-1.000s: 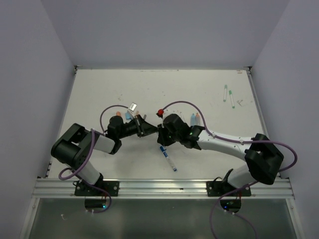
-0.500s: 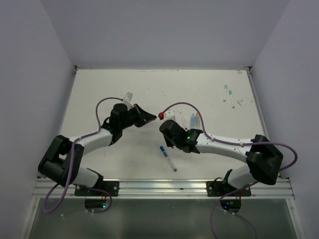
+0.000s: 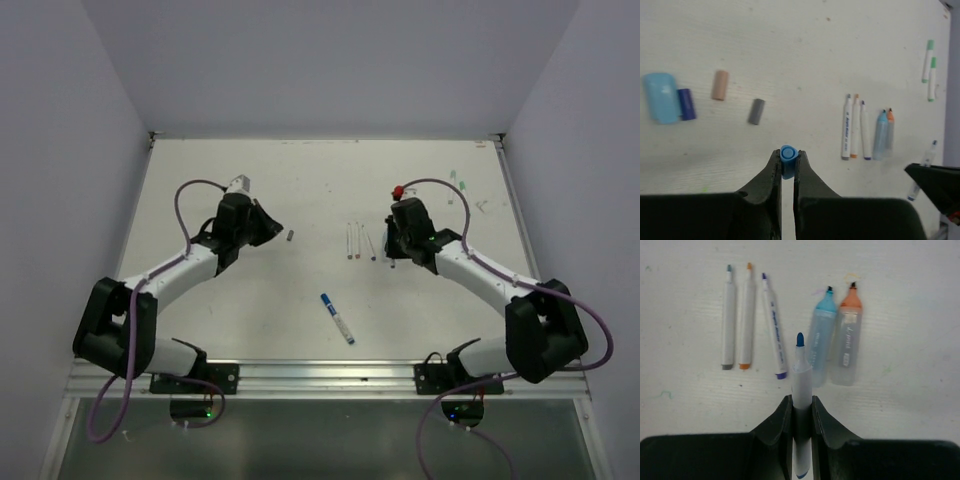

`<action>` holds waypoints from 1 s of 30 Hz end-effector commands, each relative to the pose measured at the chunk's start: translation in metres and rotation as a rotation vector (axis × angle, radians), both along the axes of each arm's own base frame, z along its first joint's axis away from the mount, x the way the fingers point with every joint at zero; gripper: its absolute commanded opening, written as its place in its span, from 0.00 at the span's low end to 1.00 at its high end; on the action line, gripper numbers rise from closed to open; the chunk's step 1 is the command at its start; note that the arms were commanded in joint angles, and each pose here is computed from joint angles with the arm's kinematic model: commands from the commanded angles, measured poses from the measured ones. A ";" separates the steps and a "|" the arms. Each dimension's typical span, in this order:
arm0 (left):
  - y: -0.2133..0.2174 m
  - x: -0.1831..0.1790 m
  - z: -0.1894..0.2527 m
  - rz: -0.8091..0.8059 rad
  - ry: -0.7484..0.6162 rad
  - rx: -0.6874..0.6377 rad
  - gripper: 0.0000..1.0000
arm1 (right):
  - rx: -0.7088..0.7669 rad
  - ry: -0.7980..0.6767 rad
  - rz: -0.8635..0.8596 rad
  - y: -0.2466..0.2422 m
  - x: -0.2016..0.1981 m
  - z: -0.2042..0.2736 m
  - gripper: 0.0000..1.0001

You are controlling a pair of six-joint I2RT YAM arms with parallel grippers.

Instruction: Open the pen caps

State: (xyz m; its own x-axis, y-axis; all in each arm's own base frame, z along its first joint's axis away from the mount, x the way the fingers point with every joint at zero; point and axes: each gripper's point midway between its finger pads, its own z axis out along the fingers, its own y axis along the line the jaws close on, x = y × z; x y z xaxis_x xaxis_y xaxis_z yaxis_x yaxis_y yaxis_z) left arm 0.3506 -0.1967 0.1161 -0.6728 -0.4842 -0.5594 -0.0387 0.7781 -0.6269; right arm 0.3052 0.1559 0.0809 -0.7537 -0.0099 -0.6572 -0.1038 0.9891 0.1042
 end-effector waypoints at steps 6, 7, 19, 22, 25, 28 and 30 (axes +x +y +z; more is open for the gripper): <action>0.135 0.002 -0.004 0.365 -0.015 0.406 0.00 | -0.001 0.072 -0.149 -0.053 0.031 -0.008 0.00; 0.145 0.001 -0.007 0.394 0.004 0.415 0.00 | -0.015 0.084 -0.160 -0.056 0.032 -0.016 0.00; 0.168 -0.003 -0.039 0.520 0.053 0.393 0.05 | -0.107 0.109 -0.270 -0.074 0.046 -0.049 0.02; 0.166 0.002 -0.046 0.524 0.057 0.381 0.07 | -0.125 0.132 -0.274 -0.075 0.049 -0.057 0.03; 0.165 0.005 -0.059 0.511 0.088 0.392 0.11 | -0.131 0.148 -0.275 -0.075 0.050 -0.063 0.04; 0.163 0.016 -0.063 0.497 0.086 0.372 0.20 | -0.126 0.146 -0.280 -0.074 0.053 -0.064 0.06; 0.164 0.019 -0.067 0.496 0.087 0.360 0.26 | -0.129 0.145 -0.282 -0.075 0.052 -0.063 0.06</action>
